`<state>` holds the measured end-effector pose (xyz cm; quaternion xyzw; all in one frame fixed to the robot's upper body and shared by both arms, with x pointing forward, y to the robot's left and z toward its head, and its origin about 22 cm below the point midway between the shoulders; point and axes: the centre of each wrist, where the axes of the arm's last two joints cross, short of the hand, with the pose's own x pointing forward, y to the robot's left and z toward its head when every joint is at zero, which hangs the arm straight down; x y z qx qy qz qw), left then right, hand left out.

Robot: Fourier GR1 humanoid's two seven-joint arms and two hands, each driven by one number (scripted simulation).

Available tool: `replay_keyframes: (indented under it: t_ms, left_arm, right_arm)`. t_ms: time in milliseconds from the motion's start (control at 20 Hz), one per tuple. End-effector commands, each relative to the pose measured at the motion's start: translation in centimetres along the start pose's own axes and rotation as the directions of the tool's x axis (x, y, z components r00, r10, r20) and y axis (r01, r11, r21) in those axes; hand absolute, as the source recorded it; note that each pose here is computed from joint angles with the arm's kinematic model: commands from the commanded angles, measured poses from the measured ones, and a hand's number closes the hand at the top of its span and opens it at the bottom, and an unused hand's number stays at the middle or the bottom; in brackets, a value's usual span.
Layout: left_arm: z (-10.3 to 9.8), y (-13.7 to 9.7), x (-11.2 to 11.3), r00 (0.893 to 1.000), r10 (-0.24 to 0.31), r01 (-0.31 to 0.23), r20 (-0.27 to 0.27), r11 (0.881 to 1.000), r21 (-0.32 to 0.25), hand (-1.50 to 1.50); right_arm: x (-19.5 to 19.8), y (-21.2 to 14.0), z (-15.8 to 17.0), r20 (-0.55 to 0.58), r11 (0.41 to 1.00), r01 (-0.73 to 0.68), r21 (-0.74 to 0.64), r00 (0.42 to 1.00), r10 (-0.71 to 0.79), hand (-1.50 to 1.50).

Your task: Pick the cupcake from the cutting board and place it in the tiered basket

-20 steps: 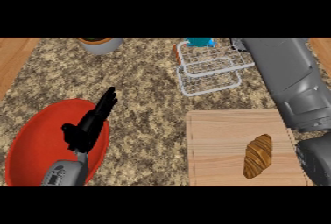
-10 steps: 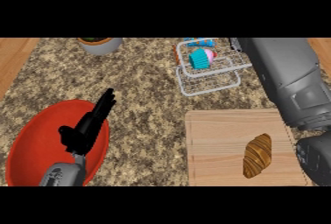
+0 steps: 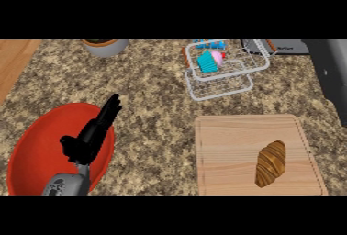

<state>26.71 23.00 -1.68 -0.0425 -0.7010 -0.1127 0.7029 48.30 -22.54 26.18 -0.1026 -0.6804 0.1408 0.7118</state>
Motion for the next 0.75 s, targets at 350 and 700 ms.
replay_keyframes:
  t_ms: [350,700]
  left_arm:
    - [-0.7,-1.7,0.6,1.000,-0.009,0.009,0.002,1.000,-0.019,0.00]
    - [-0.6,-2.4,0.5,1.000,0.002,-0.002,0.005,0.999,-0.038,0.00]
  right_arm:
    - [-5.8,-16.2,5.3,0.164,0.920,0.246,-0.304,0.965,-0.204,-1.50]
    - [-8.9,-25.2,11.9,0.139,0.936,0.205,-0.287,0.975,-0.171,-1.50]
